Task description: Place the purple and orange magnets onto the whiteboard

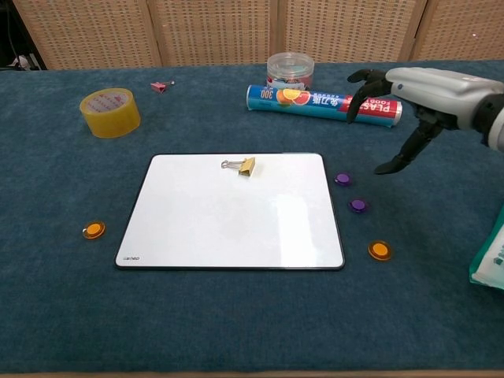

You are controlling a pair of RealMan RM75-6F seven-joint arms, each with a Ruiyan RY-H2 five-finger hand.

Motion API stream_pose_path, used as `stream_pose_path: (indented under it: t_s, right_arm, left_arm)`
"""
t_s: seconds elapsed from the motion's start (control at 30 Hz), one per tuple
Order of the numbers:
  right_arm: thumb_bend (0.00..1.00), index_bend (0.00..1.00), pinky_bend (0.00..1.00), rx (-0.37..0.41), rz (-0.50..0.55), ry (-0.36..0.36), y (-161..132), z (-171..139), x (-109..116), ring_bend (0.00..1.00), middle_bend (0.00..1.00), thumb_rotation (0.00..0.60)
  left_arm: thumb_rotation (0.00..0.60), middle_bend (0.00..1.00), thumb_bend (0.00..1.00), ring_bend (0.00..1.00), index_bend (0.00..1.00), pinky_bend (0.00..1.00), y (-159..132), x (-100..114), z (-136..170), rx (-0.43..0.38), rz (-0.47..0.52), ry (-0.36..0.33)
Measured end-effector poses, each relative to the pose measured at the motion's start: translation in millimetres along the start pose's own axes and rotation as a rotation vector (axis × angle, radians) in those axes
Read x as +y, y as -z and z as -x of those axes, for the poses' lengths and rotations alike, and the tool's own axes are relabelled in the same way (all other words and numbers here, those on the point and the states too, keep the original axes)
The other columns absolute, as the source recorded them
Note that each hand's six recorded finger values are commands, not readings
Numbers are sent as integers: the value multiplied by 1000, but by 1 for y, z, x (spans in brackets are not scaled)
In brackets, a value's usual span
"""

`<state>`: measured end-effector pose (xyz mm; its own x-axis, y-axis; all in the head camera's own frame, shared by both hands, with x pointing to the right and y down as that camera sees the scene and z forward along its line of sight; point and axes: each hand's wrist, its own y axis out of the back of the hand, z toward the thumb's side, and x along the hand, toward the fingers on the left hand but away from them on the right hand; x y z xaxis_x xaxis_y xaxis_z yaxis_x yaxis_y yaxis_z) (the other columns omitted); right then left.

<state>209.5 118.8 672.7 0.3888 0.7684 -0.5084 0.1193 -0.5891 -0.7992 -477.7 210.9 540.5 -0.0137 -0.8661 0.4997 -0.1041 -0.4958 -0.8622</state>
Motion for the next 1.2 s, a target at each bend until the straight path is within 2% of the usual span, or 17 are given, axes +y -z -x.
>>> stream_pose_path:
  t_s: [0.33,0.6,1.2]
  right_arm:
    - [114,388,0,-62,7,-82,5,29,-31,0,0,600]
    - [163,415,0,-105,48,-102,13,39,-46,0,0,600]
    - [251,431,0,-155,70,-140,24,53,-60,0,0,600]
  left_arm:
    - [600,0,111,0,0,0,2,-1,-3,9,4,12]
    - [600,0,112,0,0,0,5,-2,-5,19,4,15]
    - [600,0,112,0,0,0,5,-2,-7,27,-1,17]
